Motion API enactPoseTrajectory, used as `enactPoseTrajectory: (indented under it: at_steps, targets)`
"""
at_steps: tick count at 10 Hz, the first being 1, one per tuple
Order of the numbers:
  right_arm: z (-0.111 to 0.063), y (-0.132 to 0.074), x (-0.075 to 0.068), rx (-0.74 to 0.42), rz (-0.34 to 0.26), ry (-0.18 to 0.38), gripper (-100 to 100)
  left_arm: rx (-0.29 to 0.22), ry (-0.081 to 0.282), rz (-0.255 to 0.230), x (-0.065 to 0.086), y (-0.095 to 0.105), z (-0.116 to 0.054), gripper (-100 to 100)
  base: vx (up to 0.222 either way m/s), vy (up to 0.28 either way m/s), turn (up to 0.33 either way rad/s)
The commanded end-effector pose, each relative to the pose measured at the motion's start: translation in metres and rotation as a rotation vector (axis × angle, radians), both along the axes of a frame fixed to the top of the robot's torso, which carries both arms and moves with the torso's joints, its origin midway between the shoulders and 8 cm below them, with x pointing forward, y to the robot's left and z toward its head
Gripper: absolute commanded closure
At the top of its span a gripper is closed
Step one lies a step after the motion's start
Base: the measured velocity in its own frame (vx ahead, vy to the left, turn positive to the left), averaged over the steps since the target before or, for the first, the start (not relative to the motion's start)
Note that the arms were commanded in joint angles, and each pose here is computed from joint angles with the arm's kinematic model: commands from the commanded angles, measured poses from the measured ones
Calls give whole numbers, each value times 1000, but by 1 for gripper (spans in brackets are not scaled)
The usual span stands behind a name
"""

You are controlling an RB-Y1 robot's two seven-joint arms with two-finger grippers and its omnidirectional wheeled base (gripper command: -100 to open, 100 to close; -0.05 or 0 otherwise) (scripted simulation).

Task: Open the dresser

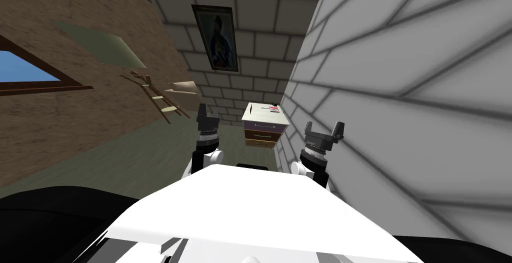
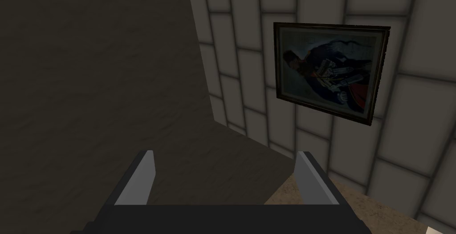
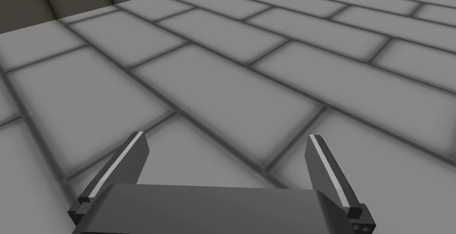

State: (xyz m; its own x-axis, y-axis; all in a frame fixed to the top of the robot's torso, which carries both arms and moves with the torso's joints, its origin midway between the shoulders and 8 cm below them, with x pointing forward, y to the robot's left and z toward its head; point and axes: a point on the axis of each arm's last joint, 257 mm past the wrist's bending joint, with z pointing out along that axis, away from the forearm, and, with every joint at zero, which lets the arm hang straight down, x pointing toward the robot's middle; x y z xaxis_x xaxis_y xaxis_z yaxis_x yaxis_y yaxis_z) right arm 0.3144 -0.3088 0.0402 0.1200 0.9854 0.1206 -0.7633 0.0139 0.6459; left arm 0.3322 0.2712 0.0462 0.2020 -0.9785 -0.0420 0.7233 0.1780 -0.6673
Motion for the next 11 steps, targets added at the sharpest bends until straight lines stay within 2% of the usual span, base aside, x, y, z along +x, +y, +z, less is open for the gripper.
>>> enactPoseTrajectory:
  at_steps: [1,9,10,11]
  targets:
    - [0,0,0,0,0,0,0,0,0,0,0,0,0,0,0,0,0]
    - [0,0,0,0,0,0,0,0,0,0,0,0,0,0,0,0,0]
    - [-1,4,2,-56,-2,11,-100,0,0,0,0,0,0,0,18,11,4]
    - [-3,6,4,-102,-10,19,-100,0,0,0,0,0,0,0,28,20,6]
